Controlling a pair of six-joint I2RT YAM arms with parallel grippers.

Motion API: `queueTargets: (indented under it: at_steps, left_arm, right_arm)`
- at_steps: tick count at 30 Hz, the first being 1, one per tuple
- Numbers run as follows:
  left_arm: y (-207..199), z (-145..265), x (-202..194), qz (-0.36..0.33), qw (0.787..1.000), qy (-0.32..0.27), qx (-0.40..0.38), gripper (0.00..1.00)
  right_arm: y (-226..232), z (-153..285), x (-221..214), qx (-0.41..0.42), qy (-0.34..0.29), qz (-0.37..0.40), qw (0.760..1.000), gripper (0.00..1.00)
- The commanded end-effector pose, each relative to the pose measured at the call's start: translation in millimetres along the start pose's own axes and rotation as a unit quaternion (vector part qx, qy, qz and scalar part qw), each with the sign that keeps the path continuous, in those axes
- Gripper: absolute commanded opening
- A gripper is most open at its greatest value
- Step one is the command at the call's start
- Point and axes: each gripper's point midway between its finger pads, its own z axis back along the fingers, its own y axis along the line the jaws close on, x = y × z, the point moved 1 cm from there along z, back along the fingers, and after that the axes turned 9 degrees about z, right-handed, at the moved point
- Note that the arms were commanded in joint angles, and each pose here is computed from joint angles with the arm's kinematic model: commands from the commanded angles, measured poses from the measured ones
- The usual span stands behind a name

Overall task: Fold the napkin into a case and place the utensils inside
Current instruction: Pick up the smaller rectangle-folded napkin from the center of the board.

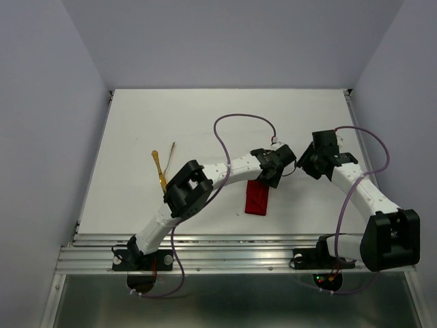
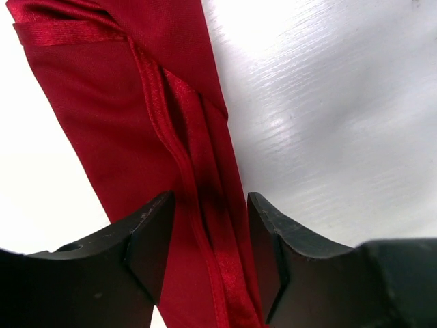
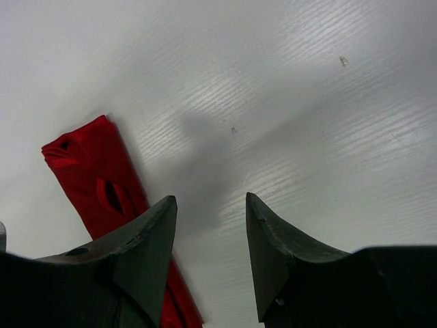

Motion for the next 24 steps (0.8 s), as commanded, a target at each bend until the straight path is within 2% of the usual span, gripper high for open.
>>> queueTargets:
  at_steps: [1, 8, 16, 24]
  left_arm:
    - [-0.2, 7.2, 7.6, -0.005, 1.0, -0.017, 0.026, 0.57]
    - [-4.1, 3.2, 5.4, -0.013, 0.999, -0.013, 0.027, 0.56]
    - [-2.4, -4.5, -0.4, -0.023, 0.999, -0.006, 0.042, 0.48]
    - [-6.9, 6.4, 12.4, -0.029, 0.998, -0.031, 0.05, 0.47]
  right_arm:
    - [2.3, 1.8, 5.8, 0.003, -0.005, 0.005, 1.0, 0.51]
    - [1.8, -0.2, 4.1, 0.002, -0.002, 0.008, 1.0, 0.51]
    - [2.0, -0.6, 4.0, 0.002, -0.001, 0.01, 1.0, 0.51]
    - [3.1, -1.4, 1.6, 0.006, 0.004, 0.01, 1.0, 0.51]
